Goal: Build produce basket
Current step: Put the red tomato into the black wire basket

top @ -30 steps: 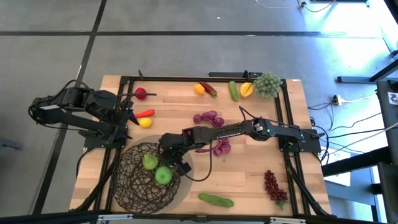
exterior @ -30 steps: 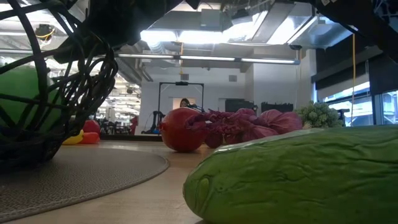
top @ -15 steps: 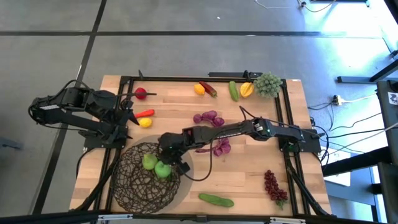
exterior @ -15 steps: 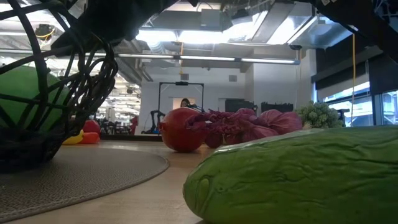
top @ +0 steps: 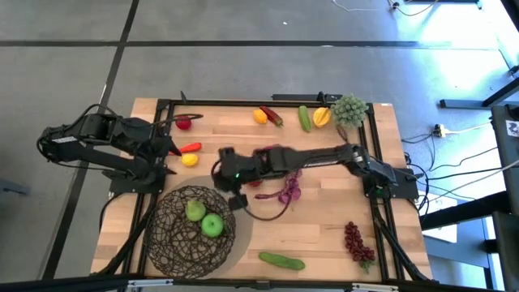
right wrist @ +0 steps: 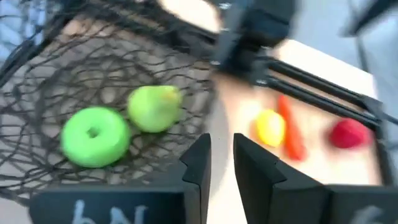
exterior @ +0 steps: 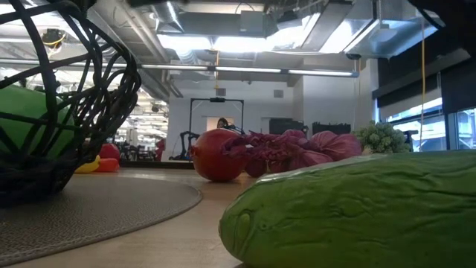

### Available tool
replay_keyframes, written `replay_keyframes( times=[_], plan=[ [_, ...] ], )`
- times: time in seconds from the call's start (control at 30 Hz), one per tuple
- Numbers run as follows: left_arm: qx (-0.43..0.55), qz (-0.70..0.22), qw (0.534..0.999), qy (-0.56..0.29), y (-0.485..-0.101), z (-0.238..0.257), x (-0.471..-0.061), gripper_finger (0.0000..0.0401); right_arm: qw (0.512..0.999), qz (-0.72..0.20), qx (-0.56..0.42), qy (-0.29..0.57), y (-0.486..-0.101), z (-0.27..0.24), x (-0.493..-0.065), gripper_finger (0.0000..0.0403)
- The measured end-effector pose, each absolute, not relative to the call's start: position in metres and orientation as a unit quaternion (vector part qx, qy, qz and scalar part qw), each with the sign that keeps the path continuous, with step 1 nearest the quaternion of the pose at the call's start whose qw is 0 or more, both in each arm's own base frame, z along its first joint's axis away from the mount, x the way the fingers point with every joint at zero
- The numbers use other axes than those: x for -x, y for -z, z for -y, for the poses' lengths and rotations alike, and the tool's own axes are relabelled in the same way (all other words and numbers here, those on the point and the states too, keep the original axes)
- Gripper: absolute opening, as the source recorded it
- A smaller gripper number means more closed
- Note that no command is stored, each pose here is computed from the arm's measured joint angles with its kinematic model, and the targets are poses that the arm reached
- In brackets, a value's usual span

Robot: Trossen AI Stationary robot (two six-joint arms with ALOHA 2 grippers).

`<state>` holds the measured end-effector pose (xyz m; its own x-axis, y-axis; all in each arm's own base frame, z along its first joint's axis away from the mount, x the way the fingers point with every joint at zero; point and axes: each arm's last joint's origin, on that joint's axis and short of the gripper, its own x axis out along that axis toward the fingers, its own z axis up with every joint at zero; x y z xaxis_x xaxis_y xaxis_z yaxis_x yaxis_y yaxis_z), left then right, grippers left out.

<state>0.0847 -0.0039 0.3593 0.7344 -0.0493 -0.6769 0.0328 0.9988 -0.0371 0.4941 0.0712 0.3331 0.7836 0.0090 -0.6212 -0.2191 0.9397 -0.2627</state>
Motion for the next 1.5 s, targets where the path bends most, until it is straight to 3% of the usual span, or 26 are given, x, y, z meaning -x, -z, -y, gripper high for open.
replay_keyframes(
  times=[0.37,0.63,0.9,1.3,1.5],
  plan=[
    [0.075,-0.355,0.927,-0.098,-0.359,-0.001,-0.089,0.0291,0.937,-0.343,0.072,-0.004,-0.407,-0.023,-0.429,0.0064],
    [0.141,-0.39,0.896,-0.157,-0.35,-0.001,-0.114,0.0291,0.896,-0.439,0.049,-0.045,-0.405,0.005,-0.401,0.0064],
    [0.205,-0.469,0.818,-0.265,-0.331,-0.014,-0.134,0.0291,0.878,-0.467,-0.002,-0.107,-0.402,0.034,-0.391,0.0064],
    [0.334,-0.439,0.704,-0.446,-0.315,-0.07,-0.147,0.0291,0.854,-0.505,0.009,-0.127,-0.401,0.053,-0.375,0.0064],
    [0.382,-0.457,0.645,-0.479,-0.299,-0.11,-0.15,0.0291,0.846,-0.513,0.033,-0.142,-0.401,0.056,-0.37,0.0064]
  ],
)
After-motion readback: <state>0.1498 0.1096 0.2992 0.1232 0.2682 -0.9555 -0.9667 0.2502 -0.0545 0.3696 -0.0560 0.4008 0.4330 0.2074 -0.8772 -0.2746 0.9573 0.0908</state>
